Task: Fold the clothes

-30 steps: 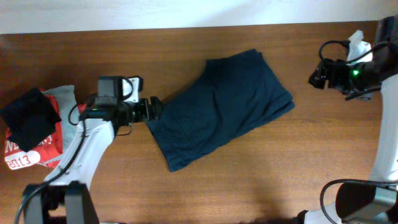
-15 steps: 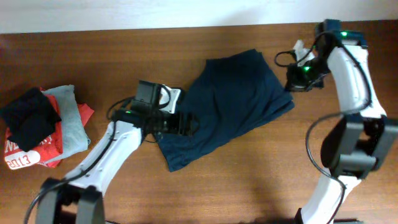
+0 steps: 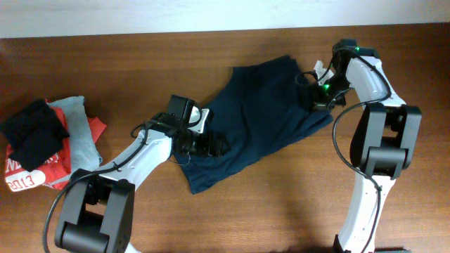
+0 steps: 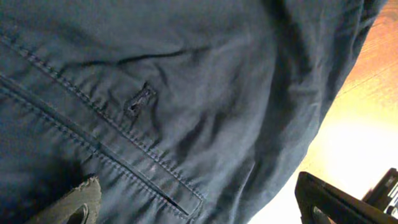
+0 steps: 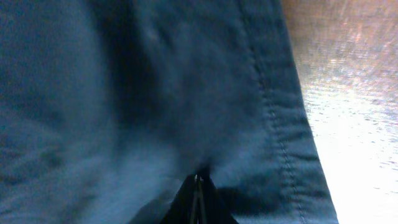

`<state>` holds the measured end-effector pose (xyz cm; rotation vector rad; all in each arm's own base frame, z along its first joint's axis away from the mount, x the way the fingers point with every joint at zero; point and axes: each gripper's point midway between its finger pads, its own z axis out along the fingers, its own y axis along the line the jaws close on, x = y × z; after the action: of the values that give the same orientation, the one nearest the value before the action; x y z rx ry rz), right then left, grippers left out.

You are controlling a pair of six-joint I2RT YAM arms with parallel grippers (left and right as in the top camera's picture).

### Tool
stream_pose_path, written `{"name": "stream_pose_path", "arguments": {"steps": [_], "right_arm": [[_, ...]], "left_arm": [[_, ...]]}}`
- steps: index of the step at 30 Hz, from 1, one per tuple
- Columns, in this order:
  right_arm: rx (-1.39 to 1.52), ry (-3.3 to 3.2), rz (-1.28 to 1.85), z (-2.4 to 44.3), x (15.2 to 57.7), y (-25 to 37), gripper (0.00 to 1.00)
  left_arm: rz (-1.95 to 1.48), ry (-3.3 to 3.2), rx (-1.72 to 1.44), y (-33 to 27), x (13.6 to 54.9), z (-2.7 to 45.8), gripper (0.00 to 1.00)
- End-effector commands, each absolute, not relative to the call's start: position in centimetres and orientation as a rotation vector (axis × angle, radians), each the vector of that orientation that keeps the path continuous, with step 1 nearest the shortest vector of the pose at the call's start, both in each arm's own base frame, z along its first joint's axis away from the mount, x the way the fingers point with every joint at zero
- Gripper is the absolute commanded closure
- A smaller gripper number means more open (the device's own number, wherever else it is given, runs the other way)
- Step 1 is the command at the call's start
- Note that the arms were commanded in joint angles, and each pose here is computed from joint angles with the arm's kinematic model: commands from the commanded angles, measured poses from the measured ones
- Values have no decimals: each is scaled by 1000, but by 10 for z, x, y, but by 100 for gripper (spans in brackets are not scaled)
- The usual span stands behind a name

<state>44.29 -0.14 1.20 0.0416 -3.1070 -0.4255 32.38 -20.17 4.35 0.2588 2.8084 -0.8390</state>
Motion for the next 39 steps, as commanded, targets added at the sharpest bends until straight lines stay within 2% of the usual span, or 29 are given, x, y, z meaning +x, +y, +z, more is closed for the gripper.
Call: {"name": "stream_pose_path", "arguments": {"steps": [1,9,17,23,28,31,39], "right_arm": [[51,-3016,-280,-20,416,-14,96],[-95,-2823,-68,-34,362,-36,96],[-147,-2642,-63,-20,320,-33,96],[-149,-2488,-68,-1,288,-29,95],[-152,-2537,-70,-1,298,-30,95],[-157,-2592,-78,17,309,-30,92],[-168,-2795,-82,74,337,-31,91]], "left_arm": [[-863,2825,251,-203,320,42,1],[-841,2850,107,-171,329,39,1],[-814,2739,44,-142,362,46,1],[-807,2712,16,-133,370,48,1],[-768,2855,-76,-118,343,34,1],[-614,2949,-233,-100,331,23,1],[-616,2973,-270,-100,326,20,1]]}}
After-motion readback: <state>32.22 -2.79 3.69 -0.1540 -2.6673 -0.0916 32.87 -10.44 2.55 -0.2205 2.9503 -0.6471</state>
